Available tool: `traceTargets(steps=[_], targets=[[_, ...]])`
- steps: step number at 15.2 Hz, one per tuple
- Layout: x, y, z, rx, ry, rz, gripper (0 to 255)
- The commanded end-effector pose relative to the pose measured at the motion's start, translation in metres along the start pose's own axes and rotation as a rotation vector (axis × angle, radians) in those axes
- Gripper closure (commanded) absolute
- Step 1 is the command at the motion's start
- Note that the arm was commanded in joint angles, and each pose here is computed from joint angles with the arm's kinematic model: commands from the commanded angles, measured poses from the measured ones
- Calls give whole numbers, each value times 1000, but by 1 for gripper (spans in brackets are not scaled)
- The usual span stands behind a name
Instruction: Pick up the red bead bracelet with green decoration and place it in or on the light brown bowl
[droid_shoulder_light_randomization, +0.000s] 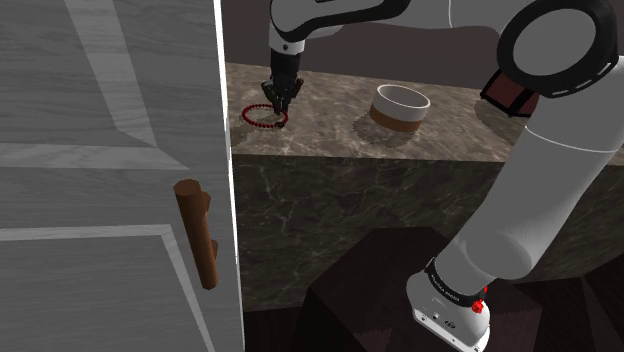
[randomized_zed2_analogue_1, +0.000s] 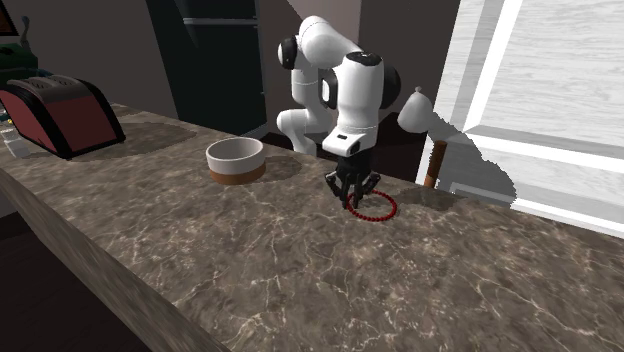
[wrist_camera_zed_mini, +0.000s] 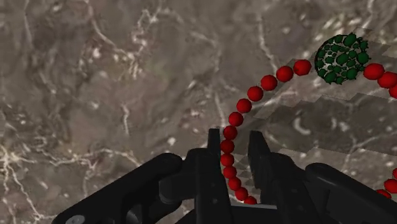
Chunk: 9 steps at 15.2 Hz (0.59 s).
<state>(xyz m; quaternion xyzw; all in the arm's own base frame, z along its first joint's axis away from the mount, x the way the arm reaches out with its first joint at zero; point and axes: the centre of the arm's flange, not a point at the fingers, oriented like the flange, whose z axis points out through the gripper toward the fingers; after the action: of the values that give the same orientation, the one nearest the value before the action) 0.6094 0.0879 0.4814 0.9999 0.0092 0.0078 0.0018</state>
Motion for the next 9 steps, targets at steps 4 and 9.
traceTargets(steps=[4, 9], targets=[[3, 4, 7, -8, -12, 3, 255], [0, 5, -3, -8, -12, 3, 255]])
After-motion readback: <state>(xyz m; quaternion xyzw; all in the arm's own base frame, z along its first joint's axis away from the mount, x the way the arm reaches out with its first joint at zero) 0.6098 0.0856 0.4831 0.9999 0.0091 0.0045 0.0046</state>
